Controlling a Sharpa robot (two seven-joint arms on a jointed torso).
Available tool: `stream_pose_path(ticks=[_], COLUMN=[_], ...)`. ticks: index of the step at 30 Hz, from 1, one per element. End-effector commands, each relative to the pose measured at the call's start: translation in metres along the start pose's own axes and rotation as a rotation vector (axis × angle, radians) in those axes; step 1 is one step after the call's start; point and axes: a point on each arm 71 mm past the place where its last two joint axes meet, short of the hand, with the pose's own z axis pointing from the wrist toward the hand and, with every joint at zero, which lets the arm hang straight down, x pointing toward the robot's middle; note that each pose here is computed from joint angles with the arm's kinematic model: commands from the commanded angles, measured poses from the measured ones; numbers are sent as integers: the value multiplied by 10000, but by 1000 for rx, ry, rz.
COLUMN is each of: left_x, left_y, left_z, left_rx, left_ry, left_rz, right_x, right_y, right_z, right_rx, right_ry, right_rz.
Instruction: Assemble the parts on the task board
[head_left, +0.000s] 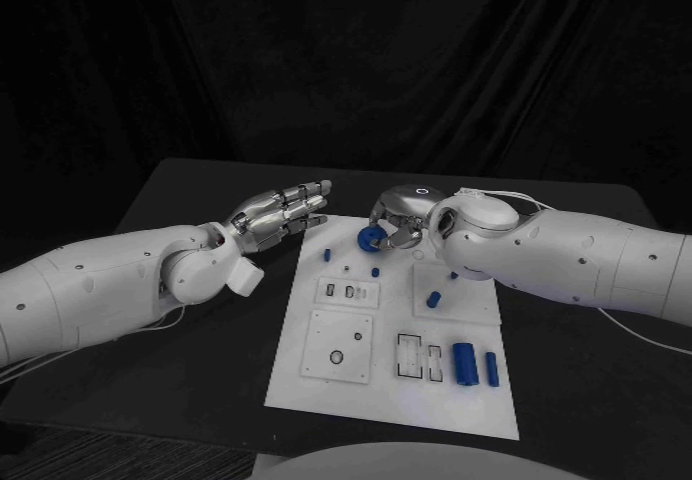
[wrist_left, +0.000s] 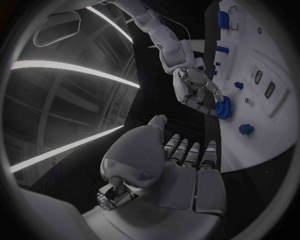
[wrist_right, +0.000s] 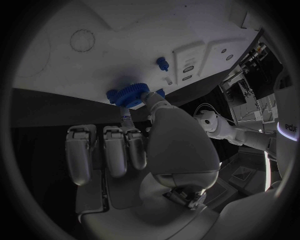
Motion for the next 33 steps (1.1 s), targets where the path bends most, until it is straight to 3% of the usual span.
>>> stream_pose_path(ticks=[1, 22, 33], left_x=[17, 6, -1], left_y=[-11, -4, -2], left_z=[9, 14, 14], left_rx=[18, 10, 9], left_ry=[8, 6, 4], left_rz=[-5, -4, -2], right_x=[88, 134, 118], right_y=[0, -25, -65], right_z=[-5, -41, -68], right_rx=[-1, 7, 3], right_ry=[43, 53, 23], right_rz=[-4, 2, 5])
